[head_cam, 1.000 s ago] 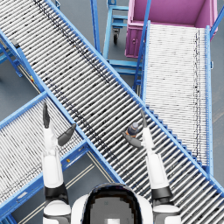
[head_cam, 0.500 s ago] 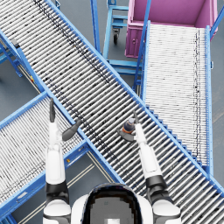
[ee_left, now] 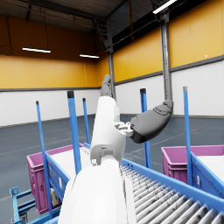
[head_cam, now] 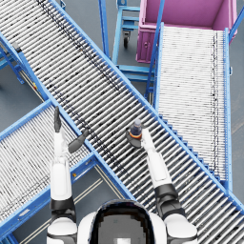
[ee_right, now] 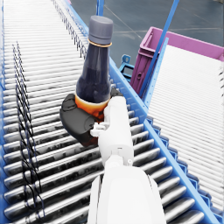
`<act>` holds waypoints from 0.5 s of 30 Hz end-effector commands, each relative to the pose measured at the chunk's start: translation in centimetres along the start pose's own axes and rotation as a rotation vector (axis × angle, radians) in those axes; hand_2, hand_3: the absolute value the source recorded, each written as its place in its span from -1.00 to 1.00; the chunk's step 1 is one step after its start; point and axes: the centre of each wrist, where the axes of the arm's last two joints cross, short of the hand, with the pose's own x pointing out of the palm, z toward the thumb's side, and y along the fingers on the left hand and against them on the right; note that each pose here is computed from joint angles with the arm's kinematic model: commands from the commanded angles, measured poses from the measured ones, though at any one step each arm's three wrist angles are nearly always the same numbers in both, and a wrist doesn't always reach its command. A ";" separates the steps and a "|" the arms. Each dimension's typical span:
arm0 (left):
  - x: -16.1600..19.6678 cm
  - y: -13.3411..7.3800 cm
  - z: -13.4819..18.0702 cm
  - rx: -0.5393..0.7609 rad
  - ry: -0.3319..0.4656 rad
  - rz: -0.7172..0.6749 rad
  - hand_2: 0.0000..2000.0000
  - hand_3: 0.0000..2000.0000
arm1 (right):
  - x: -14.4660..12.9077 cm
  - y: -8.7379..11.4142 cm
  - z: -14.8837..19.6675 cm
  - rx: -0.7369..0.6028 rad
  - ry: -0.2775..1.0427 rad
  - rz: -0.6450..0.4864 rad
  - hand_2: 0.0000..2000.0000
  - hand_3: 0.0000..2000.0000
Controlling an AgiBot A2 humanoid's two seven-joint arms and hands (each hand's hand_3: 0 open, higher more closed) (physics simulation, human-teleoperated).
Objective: Pick up the oil and place it on the left assembly line, put the cola on the right, and keep Sprite still
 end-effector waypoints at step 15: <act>-0.1 0.0 1.9 0.074 -0.005 0.015 -1.00 -1.00 | -17.7 2.5 13.8 -0.470 -0.149 -0.383 1.00 1.00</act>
